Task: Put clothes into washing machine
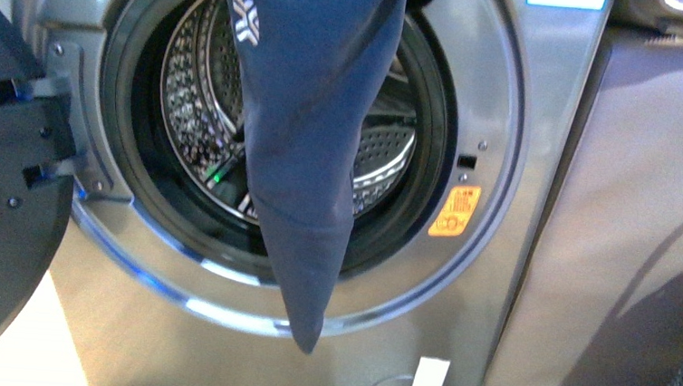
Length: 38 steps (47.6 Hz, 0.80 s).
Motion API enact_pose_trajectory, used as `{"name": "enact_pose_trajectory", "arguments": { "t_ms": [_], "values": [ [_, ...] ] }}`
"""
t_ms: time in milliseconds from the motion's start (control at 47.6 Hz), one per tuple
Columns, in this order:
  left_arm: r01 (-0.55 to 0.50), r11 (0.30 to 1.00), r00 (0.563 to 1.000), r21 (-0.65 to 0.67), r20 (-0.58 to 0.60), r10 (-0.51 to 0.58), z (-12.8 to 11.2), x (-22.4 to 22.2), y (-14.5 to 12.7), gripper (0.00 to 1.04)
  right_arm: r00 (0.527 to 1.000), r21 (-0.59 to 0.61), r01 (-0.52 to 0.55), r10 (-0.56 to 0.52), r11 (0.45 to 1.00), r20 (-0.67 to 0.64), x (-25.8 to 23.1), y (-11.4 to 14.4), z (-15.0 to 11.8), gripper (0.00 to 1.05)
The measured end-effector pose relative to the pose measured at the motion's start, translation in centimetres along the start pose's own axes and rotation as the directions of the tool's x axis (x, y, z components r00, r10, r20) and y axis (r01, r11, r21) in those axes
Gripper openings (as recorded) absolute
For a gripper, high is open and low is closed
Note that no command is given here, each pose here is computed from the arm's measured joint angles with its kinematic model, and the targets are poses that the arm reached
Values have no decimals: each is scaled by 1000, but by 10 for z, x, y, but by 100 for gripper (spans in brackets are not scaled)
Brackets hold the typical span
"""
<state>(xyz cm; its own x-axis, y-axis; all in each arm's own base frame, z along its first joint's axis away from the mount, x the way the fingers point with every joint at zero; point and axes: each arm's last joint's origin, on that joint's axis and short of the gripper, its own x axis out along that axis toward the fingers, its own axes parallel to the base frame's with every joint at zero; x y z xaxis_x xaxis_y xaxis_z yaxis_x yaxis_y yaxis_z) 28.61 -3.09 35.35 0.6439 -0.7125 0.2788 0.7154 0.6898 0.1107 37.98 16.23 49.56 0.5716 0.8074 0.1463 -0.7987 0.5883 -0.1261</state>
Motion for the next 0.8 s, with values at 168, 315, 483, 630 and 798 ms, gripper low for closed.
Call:
{"name": "enact_pose_trajectory", "arguments": {
  "t_ms": [168,315,483,630,798],
  "values": [
    [61,996,998,-71,-7,-62,-9,34,22,98,1000,0,0,0,1000,0,0,0,0,11],
    [138,978,990,-155,10,-138,-19,60,20,98,1000,0,0,0,1000,0,0,0,0,11],
    [234,951,971,-202,106,-216,-10,79,5,98,1000,0,0,0,1000,0,0,0,0,11],
    [280,929,957,-242,140,-253,-2,93,-8,98,1000,0,2,-2,1000,0,0,0,0,11],
    [137,964,991,-227,35,-132,-13,122,-21,98,1000,-1,2,-2,1000,0,0,0,0,11]
  ]
}}
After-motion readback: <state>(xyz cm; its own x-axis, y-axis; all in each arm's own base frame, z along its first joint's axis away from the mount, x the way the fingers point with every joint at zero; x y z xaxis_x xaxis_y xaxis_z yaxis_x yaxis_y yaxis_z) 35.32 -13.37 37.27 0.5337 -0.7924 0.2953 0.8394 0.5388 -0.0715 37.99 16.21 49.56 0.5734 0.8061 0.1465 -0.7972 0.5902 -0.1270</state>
